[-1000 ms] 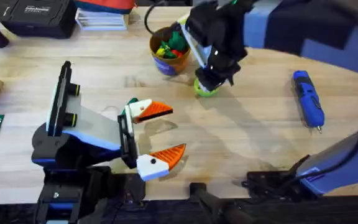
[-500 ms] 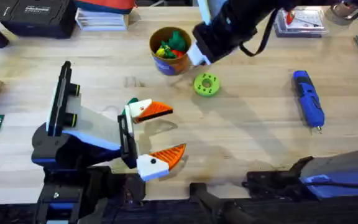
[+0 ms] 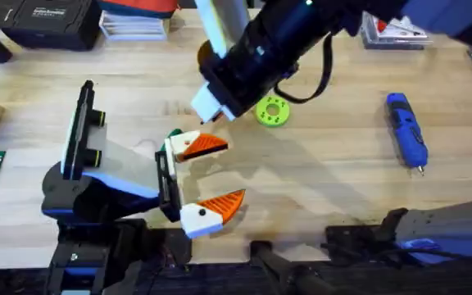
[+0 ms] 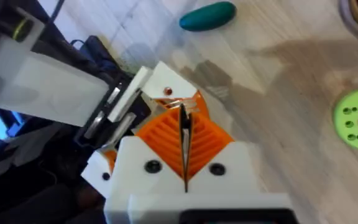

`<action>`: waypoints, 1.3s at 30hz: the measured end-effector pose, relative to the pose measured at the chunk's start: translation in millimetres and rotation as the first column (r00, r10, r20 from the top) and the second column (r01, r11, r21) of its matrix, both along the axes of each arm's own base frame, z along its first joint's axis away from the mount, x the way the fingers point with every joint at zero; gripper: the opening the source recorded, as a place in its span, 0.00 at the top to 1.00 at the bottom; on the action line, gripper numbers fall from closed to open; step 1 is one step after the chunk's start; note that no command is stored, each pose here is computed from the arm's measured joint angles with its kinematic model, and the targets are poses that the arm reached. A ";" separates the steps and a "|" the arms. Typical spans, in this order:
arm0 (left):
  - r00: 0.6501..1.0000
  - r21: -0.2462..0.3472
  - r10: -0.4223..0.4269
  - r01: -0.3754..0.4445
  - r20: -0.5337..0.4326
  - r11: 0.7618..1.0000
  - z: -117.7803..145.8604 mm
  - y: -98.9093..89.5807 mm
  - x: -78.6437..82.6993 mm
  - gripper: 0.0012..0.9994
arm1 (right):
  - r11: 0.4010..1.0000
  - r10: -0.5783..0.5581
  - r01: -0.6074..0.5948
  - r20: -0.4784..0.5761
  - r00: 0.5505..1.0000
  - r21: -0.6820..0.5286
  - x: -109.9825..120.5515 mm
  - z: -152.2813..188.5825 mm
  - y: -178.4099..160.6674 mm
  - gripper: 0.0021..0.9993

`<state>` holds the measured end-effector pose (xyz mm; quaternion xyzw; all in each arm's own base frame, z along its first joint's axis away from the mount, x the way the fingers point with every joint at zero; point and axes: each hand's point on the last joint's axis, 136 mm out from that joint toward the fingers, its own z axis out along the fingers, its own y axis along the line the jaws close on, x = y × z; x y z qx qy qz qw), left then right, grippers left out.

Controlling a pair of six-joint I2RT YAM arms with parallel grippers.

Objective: Pick up the gripper from the table and insert it into the empty holder that is missing its gripper. Then pick up a screw, insert it into the mounting hole, and use the screwdriver to tighten it. Finally, clean up the table by picking up the vegetable and placing it into the bucket.

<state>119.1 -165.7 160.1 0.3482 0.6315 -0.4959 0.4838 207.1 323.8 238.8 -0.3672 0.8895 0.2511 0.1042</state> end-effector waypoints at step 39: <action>0.992 0.034 -0.007 0.003 0.123 0.999 -0.1 0.0 0.0 0.01 | 0.999 0.023 -0.024 -0.045 0.999 -0.022 -19.0 -19.0 29.0 1.00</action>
